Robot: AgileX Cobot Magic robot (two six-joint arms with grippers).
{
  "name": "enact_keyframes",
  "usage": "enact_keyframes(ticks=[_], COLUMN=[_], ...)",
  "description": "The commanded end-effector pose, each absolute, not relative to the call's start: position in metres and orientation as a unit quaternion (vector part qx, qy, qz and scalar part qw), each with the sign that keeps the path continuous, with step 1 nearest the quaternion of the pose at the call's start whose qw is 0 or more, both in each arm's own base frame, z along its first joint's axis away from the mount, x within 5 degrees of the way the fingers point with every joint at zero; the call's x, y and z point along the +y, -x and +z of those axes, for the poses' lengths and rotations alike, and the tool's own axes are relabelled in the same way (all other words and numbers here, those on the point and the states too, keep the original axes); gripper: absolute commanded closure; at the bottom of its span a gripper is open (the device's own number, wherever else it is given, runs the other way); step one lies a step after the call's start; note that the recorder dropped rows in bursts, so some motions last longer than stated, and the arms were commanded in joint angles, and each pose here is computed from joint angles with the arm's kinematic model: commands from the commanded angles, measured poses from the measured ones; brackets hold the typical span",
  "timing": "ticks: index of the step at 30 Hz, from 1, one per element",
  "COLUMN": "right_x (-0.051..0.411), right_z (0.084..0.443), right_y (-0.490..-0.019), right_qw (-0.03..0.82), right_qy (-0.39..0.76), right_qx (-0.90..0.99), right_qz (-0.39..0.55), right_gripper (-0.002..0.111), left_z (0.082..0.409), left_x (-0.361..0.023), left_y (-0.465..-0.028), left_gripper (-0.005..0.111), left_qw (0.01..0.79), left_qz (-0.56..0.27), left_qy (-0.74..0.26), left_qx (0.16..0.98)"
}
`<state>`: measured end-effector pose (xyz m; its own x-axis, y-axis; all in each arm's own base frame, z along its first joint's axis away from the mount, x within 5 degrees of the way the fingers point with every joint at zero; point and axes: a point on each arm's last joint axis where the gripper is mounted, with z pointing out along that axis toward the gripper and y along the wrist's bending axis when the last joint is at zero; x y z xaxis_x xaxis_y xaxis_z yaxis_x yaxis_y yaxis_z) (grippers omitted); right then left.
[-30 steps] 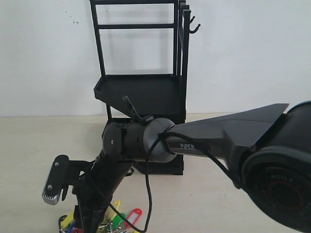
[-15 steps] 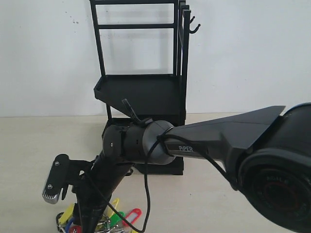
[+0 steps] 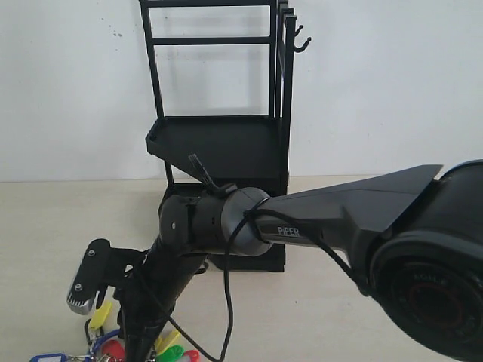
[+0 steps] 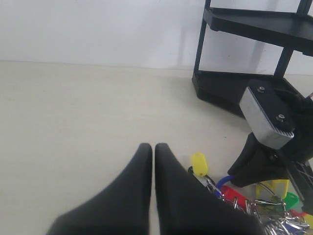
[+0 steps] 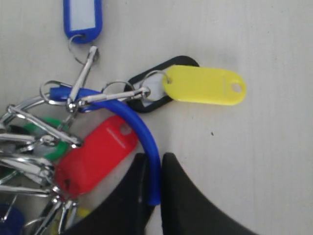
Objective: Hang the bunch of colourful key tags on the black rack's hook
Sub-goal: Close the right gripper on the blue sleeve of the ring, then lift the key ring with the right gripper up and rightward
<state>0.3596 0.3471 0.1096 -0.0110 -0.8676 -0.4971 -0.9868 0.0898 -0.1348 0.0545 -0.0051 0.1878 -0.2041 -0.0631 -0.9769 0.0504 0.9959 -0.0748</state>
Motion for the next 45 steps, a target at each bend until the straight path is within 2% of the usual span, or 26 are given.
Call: enact_keyframes(ticks=[1,12,19,29,35,40,45], right_x=[0.343,0.33,0.32,0.281,0.26,0.239,0.219], right_z=[0.11,0.167,0.226,0.313,0.352,0.375,0.375], right_y=[-0.36,-0.363,-0.355,-0.313,-0.289,-0.267,-0.244], right_qw=[0.222,0.247,0.287,0.36,0.401,0.423,0.44], right_qy=[0.647,0.607,0.582,0.559,0.544,0.529,0.513], right_qx=[0.719,0.752,0.758,0.745,0.734,0.732,0.733], right_qz=[0.123,0.067,0.062,0.06,0.066,0.069,0.074], right_gripper=[0.109,0.109,0.109,0.109,0.109,0.109,0.109], left_z=[0.187,0.187,0.187,0.187,0.187,0.187,0.187], left_x=[-0.005,-0.005,-0.005,-0.005,-0.005,-0.005,-0.005], left_y=[-0.055,-0.055,-0.055,-0.055,-0.055,-0.055,-0.055], left_gripper=[0.102,0.102,0.102,0.102,0.102,0.102,0.102], left_qw=[0.632,0.632,0.632,0.632,0.632,0.632,0.632], left_qz=[-0.041,-0.041,-0.041,-0.041,-0.041,-0.041,-0.041], left_qy=[0.002,0.002,0.002,0.002,0.002,0.002,0.002], left_qx=[0.774,0.774,0.774,0.774,0.774,0.774,0.774])
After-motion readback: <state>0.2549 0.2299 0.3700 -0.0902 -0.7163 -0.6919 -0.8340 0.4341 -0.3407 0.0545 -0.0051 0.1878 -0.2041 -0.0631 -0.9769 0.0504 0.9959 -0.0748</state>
